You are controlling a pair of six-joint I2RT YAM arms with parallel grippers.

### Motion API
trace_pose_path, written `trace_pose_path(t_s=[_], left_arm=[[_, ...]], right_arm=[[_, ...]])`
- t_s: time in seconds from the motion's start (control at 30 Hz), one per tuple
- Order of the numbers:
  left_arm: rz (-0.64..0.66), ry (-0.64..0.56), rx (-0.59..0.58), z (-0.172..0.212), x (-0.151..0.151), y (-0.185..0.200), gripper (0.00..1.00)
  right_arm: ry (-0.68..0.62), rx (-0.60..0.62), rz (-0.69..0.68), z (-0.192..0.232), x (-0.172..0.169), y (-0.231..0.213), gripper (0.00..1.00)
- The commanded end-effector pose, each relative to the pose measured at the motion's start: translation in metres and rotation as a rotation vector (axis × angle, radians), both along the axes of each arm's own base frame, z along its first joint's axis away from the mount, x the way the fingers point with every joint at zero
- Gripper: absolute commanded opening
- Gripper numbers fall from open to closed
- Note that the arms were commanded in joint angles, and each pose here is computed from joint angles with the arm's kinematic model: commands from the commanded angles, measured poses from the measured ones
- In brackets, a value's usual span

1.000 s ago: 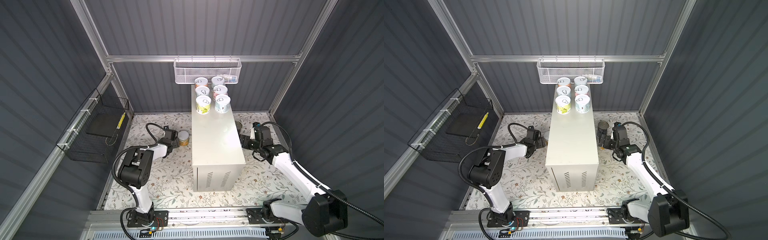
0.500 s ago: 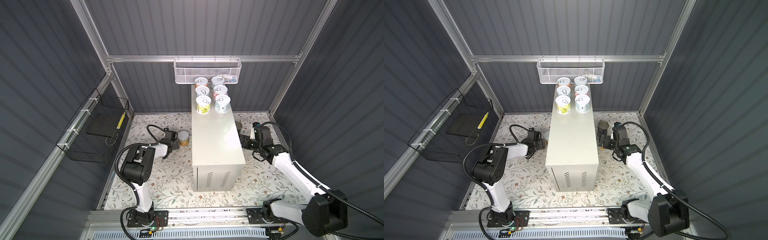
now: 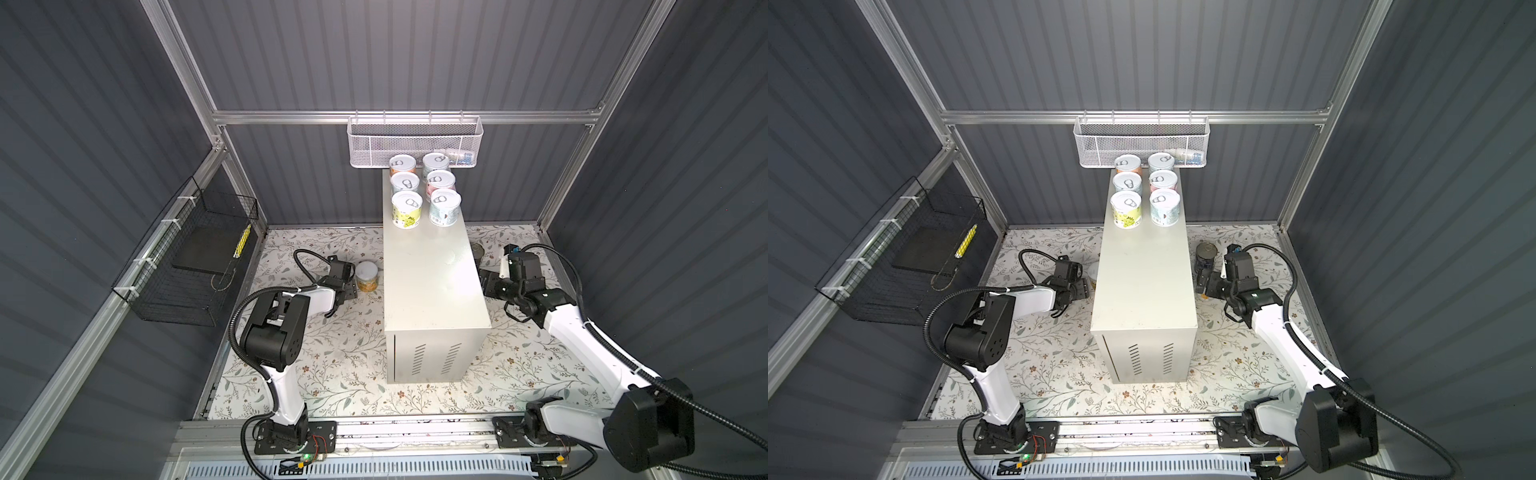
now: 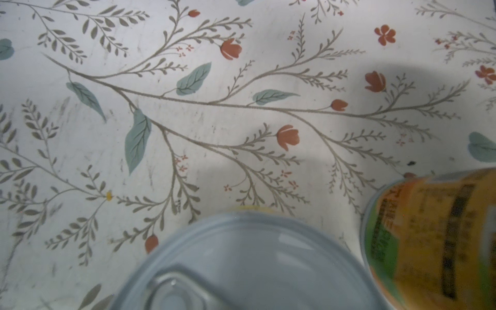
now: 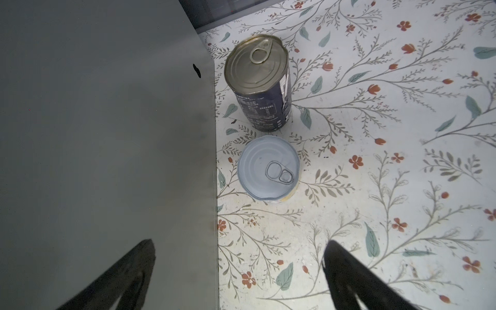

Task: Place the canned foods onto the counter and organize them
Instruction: 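Lower the left gripper and close it on a white-lidded yellow can, then lift the white-lidded can with the left gripper toward the cabinet top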

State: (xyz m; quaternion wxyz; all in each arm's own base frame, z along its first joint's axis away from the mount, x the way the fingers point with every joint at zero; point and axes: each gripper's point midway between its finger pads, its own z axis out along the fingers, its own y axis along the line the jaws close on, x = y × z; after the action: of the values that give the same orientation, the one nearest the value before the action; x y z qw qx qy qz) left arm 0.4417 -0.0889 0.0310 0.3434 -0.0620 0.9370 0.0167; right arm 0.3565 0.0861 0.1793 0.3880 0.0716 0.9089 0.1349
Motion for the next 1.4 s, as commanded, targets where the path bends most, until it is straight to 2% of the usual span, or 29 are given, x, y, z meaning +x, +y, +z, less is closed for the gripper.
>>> trace_pose_path(t_s=[0.0,0.23,0.5,0.73,0.93,1.17,1.37], left_arm=[[-0.046,-0.053,-0.024,0.045,-0.001,-0.003,0.00],[-0.168,0.018,-0.065,0.095,-0.033,-0.015,0.00],[-0.269,-0.043,-0.167,0.186,-0.073,-0.027,0.00],[-0.356,-0.091,-0.141,0.274,-0.110,-0.022,0.00],[-0.414,-0.123,-0.120,0.321,-0.132,-0.026,0.00],[-0.463,-0.240,-0.074,0.372,-0.135,-0.047,0.00],[-0.548,-0.297,-0.106,0.399,-0.128,-0.079,0.00]], right_arm=[[-0.006,0.014,-0.001,0.005,0.001,0.001,0.99],[-0.024,0.018,-0.010,0.008,-0.007,-0.002,0.99],[-0.036,0.030,-0.002,0.011,-0.014,-0.002,0.99],[-0.060,0.039,0.001,0.016,-0.023,-0.003,0.99],[-0.065,0.058,0.004,0.020,-0.029,-0.002,0.99],[-0.077,0.069,-0.005,0.023,-0.037,-0.004,0.99],[-0.077,0.053,-0.014,0.023,-0.039,-0.008,0.99]])
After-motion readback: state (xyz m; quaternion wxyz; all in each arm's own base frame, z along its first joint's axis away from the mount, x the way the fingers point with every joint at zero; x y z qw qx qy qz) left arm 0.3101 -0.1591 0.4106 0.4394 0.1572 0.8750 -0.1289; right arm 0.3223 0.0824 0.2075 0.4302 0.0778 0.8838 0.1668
